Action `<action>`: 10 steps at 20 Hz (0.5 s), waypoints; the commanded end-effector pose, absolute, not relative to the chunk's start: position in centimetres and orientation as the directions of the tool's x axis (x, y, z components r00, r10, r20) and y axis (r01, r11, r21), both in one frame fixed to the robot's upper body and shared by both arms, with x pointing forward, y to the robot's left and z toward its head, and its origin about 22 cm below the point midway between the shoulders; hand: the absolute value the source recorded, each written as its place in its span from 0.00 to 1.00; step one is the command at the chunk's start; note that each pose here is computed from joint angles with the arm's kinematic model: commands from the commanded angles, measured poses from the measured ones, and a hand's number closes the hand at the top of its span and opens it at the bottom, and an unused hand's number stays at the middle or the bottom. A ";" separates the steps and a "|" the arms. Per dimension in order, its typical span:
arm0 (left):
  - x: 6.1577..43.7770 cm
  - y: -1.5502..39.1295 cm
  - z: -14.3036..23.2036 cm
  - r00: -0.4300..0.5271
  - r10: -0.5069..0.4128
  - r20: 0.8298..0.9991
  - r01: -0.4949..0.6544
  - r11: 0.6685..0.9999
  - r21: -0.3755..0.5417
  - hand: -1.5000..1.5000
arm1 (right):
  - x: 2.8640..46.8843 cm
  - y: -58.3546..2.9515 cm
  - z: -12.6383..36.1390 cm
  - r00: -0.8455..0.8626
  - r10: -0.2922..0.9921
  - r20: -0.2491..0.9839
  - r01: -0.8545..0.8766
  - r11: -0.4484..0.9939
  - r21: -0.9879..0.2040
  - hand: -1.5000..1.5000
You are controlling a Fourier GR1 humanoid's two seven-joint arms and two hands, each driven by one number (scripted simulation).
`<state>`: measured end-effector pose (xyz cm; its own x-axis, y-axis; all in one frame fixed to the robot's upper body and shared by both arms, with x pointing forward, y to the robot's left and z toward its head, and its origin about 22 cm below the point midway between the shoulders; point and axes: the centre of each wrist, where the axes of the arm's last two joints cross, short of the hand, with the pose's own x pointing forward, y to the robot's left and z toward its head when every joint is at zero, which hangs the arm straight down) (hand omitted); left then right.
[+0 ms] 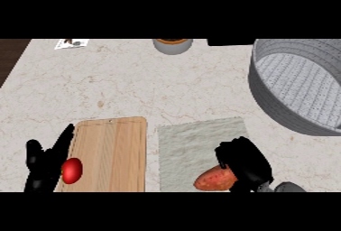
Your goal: Pick the sweet potato from the placemat and place it in the basket
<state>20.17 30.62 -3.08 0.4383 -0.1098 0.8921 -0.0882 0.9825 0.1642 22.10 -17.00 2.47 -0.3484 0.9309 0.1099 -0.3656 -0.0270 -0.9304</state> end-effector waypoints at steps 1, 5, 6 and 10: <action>18.4 29.5 -4.9 0.536 -0.068 0.842 -0.091 0.986 0.137 0.50 | 17.3 -19.3 4.5 -0.385 0.914 0.127 -0.278 0.016 -0.960 1.00; 18.2 30.7 -5.0 0.541 -0.061 0.839 -0.120 0.981 0.150 0.50 | 17.2 -18.0 7.3 -0.281 0.764 0.582 -0.260 0.523 -0.812 1.00; 18.0 31.3 -4.4 0.527 -0.066 0.847 -0.123 0.981 0.153 0.50 | 17.0 -18.1 8.0 -0.267 0.701 0.662 -0.228 0.621 -0.750 1.00; 17.3 29.8 -4.9 0.543 -0.070 0.837 -0.092 0.986 0.142 0.50 | 16.2 -20.0 14.2 -0.356 0.596 0.720 -0.069 0.752 -0.656 1.00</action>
<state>19.17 31.08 -2.88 0.4434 -0.1015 0.8905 -0.1137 0.9792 0.1683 17.21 -18.52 10.06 -0.3130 0.7130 0.6274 -0.1867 0.6015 -0.7767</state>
